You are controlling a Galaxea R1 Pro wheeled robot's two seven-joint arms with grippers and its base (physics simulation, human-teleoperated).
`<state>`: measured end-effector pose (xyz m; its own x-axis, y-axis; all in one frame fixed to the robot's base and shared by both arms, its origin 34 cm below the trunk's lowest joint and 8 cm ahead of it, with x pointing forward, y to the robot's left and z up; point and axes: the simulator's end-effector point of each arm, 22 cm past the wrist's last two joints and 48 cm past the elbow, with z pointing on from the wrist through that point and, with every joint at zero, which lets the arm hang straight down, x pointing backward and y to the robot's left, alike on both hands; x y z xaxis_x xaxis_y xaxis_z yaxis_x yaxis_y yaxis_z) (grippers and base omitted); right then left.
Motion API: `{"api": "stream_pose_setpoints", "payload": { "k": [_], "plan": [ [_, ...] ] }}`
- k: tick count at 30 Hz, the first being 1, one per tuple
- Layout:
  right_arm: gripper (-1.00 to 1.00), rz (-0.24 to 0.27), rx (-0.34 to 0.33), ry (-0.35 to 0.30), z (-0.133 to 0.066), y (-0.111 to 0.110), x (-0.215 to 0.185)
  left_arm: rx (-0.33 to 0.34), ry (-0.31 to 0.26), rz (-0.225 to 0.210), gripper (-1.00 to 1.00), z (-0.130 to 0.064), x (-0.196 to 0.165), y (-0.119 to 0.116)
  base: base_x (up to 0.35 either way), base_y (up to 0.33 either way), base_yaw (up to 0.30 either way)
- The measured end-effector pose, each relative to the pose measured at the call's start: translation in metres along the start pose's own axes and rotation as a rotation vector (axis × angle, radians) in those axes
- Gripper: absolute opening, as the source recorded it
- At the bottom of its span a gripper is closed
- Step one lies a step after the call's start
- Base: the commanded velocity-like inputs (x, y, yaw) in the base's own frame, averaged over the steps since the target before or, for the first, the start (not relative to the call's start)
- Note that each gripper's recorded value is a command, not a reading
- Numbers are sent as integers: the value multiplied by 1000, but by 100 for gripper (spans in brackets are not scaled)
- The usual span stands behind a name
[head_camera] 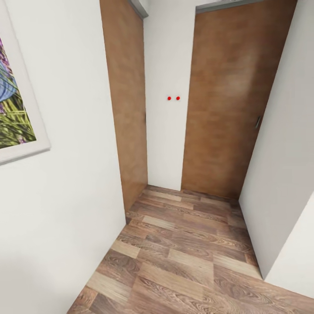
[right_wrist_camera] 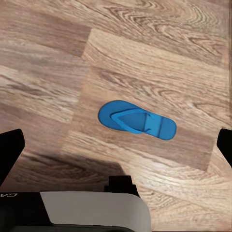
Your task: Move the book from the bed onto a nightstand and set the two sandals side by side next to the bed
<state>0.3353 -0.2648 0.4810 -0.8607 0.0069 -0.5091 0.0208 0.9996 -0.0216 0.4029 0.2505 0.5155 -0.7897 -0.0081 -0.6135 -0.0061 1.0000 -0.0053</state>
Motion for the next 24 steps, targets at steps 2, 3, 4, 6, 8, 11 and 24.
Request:
{"api": "stream_pose_setpoints", "payload": {
  "k": [2, 3, 4, 6, 8, 11, 24],
  "plan": [
    [100, 0, 0, 0, 0, 0, 0, 0, 0, 0, 100, 0, 0, 0, 0, 0, -204],
    [100, 0, 0, 0, 0, 0, 0, 0, 0, 0, 100, 0, 0, 0, 0, 0, -203],
    [100, 0, 0, 0, 0, 0, 0, 0, 0, 0, 100, 0, 0, 0, 0, 0, -203],
    [100, 0, 0, 0, 0, 0, 0, 0, 0, 0, 100, 0, 0, 0, 0, 0, -202],
    [100, 0, 0, 0, 0, 0, 0, 0, 0, 0, 100, 0, 0, 0, 0, 0, -202],
    [100, 0, 0, 0, 0, 0, 0, 0, 0, 0, 100, 0, 0, 0, 0, 0, -202],
    [100, 0, 0, 0, 0, 0, 0, 1, -1, 0, 100, 0, 0, 0, 105, 109, -201]
  ]
}}
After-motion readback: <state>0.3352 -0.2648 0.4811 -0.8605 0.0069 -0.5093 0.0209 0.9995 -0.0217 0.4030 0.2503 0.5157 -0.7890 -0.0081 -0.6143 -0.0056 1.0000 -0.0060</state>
